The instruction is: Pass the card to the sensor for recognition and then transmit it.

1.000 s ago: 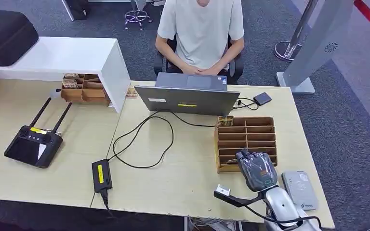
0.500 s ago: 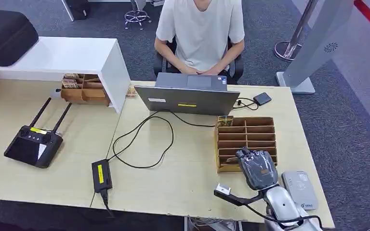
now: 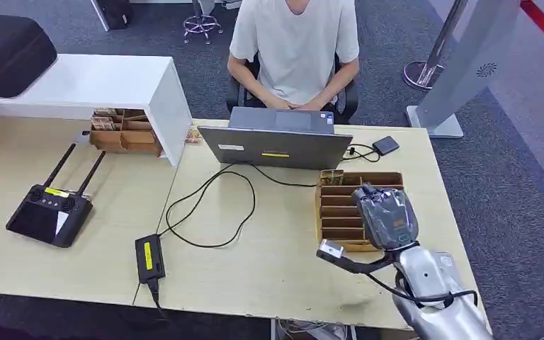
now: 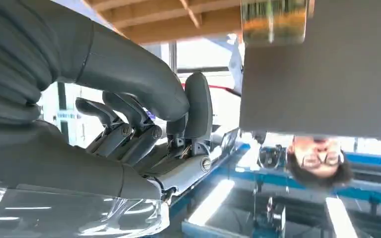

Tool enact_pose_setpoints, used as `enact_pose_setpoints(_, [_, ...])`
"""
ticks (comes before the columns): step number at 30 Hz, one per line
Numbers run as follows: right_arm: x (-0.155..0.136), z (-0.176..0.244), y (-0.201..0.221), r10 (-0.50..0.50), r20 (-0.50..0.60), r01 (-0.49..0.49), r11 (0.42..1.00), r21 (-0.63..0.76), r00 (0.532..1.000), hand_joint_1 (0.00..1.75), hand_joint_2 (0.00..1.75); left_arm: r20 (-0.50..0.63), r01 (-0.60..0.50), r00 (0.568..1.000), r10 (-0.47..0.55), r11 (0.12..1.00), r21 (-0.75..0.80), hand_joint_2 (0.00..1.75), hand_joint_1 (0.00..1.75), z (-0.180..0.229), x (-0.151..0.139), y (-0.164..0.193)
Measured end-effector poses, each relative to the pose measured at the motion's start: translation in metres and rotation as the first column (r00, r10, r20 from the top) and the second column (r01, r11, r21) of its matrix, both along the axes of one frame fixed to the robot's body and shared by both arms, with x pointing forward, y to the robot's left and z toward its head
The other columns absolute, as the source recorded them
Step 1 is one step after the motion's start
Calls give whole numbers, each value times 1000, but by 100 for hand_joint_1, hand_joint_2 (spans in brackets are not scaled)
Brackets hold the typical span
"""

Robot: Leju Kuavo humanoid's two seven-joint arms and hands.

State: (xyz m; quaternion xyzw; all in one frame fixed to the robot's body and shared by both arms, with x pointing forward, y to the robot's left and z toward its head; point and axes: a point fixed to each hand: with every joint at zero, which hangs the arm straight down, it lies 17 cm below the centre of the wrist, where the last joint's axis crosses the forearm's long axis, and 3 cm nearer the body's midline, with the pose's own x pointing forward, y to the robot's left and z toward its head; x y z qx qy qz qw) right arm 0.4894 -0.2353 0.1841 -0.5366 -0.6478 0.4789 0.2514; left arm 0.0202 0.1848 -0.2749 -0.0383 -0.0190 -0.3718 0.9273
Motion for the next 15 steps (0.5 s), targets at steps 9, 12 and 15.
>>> enact_pose_setpoints(9, [12, 40, 1, 5, 74, -5, 1000, -1, 997, 175, 175, 1, 17, 1000, -17, 1000, 1, 175, 0, 0, 1, -1])
enact_pose_setpoints(12, [13, 43, 1, 6, 80, -6, 1000, -2, 997, 175, 175, 2, 19, 1000, -19, 1000, 2, 175, 0, 0, 1, -1])
enact_pose_setpoints(15, [12, 45, 1, 7, 85, -7, 1000, -1, 996, 175, 175, 2, 24, 1000, -24, 1000, 2, 175, 0, 0, 1, -1])
